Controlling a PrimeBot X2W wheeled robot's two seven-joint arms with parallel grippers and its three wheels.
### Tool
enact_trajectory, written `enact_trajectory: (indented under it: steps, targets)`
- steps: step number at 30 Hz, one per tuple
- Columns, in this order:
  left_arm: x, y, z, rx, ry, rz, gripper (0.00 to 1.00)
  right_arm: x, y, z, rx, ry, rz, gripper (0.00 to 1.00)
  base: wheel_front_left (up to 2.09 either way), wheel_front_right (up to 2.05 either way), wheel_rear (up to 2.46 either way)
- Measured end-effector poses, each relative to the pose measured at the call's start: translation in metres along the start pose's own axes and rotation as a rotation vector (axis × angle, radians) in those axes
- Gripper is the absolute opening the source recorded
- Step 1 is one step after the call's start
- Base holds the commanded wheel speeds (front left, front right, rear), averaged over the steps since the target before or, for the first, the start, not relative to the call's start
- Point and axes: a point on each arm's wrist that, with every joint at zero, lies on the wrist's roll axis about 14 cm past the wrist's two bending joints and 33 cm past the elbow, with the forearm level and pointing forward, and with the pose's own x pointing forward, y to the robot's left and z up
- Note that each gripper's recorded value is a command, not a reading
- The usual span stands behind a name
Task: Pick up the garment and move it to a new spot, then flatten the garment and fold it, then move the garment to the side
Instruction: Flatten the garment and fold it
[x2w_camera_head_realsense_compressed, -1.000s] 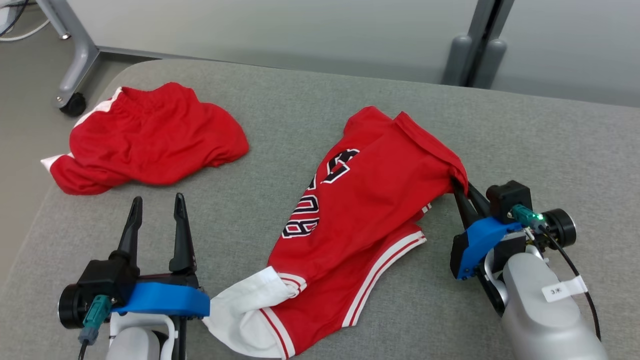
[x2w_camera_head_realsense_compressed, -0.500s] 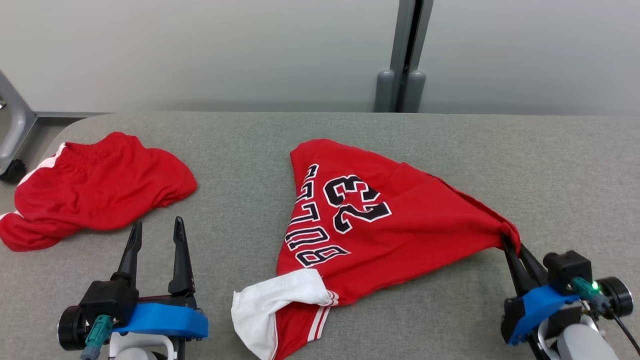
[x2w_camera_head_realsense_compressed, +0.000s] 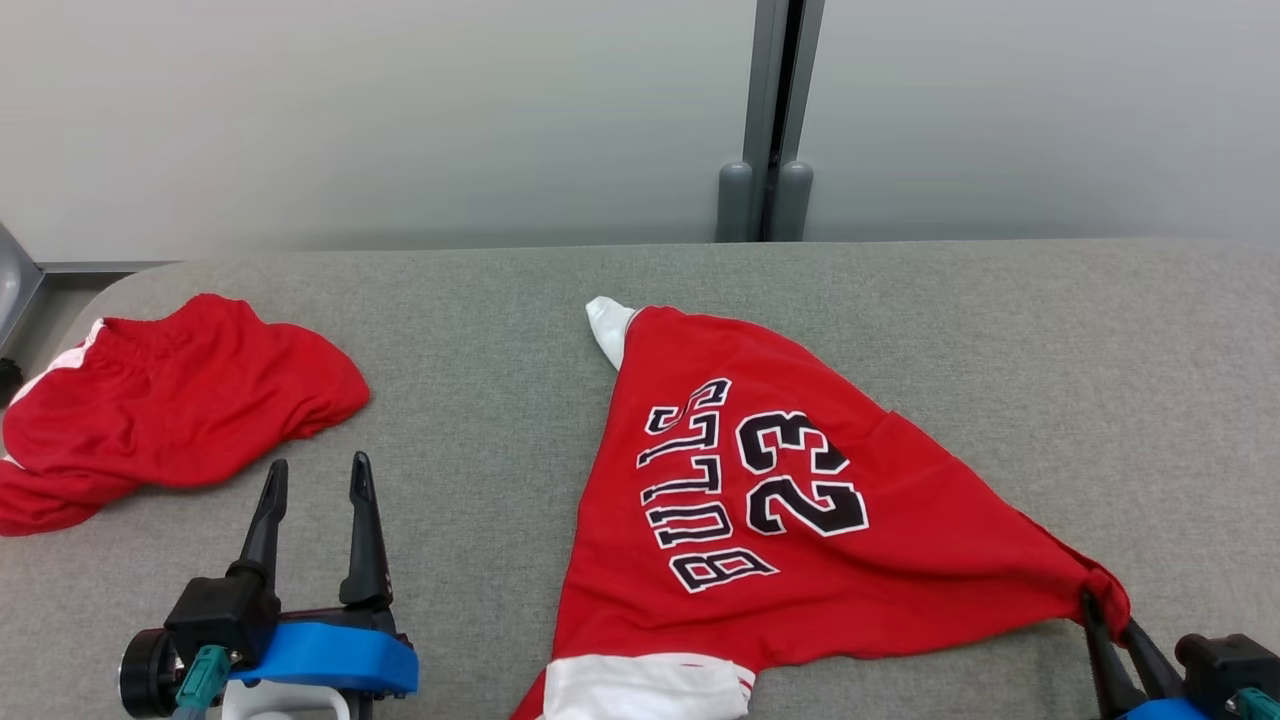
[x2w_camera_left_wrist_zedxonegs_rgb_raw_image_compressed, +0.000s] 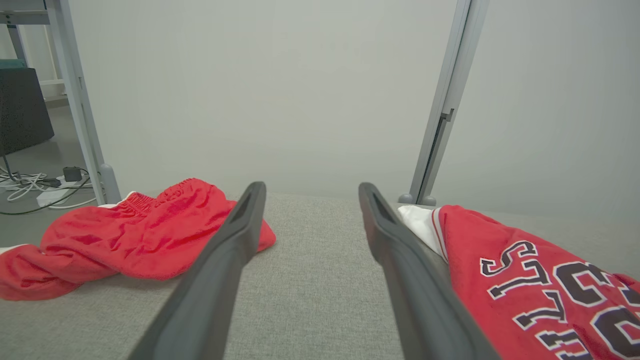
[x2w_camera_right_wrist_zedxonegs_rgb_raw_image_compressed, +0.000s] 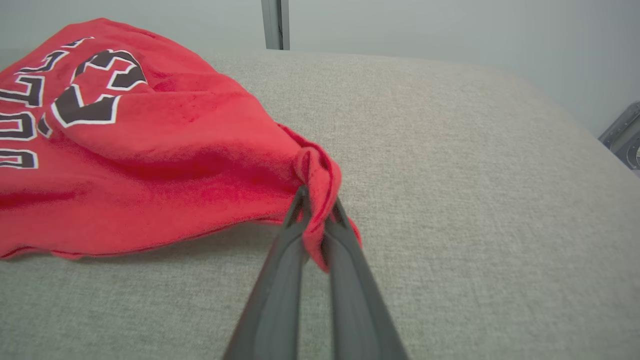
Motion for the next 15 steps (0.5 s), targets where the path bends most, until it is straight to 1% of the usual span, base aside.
enact_trajectory:
  steps: [2,5,11,15]
  targets:
    - [0.0,-0.001,0.0,-0.001,0.0,-0.004,1.0,0.0,0.005,0.005,0.012,-0.017,0.006,1.0,0.0,0.0,0.0]
    - [-0.002,-0.001,0.0,-0.001,0.0,-0.006,1.0,0.002,0.011,0.024,0.013,-0.083,0.014,1.0,0.0,0.0,0.0]
    - [-0.004,0.001,0.002,0.004,-0.005,-0.003,1.0,0.005,0.028,0.074,0.017,-0.258,0.037,1.0,0.0,0.0,0.0]
    - [-0.005,0.004,0.002,0.006,-0.003,0.003,1.0,0.008,0.048,0.106,0.023,-0.368,0.082,1.0,0.0,0.0,0.0]
